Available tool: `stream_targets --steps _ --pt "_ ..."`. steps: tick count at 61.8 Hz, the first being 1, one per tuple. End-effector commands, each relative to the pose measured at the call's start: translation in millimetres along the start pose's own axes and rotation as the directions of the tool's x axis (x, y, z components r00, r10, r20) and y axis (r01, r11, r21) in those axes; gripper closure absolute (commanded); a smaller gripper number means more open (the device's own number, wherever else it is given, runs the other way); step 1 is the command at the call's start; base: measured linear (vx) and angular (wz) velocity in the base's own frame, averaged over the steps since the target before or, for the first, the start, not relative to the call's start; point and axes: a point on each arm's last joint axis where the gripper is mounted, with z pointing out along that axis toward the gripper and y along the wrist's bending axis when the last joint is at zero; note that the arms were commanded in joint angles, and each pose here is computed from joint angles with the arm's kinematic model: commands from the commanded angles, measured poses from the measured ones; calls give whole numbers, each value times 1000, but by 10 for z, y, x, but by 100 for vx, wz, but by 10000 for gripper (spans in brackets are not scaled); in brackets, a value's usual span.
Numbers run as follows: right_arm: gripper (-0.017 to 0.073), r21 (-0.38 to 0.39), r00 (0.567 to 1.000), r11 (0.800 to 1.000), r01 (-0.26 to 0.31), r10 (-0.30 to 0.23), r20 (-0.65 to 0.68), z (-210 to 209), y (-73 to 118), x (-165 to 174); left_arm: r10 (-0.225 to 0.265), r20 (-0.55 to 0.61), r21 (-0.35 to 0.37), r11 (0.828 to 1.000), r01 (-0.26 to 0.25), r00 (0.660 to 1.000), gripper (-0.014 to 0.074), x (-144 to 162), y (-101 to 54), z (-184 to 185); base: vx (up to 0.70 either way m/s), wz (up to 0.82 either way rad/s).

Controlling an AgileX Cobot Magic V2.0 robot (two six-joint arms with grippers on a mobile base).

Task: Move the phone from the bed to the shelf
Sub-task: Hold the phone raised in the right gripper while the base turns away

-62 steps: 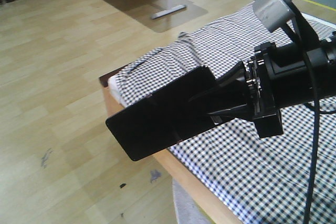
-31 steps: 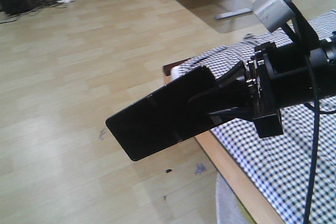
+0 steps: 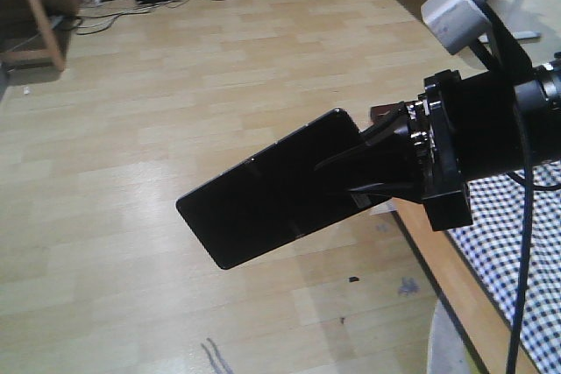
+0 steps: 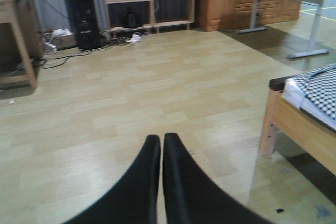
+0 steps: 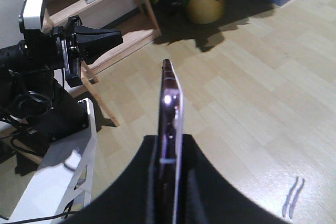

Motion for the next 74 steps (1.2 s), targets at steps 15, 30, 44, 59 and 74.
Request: stream_targets --steps 15,30,44,59,74 --pt "561 -74 997 997 25 -19 76 -107 184 -121 -12 76 -4 1000 12 997 593 -60 6 -3 -8 31" --pt "561 -74 997 997 25 -19 76 -107 184 -121 -12 76 -4 1000 12 997 593 -60 6 -3 -3 14" --pt "561 -74 997 997 25 -19 76 -107 184 -121 -12 76 -4 1000 12 997 593 -60 6 -3 1 5" --pt "561 -74 997 997 25 -19 76 -107 184 -121 -12 76 -4 1000 12 997 593 -60 6 -3 4 6" --pt "561 -74 997 997 25 -19 76 -107 184 -121 -12 76 -4 1000 12 997 593 -60 6 -3 7 9"
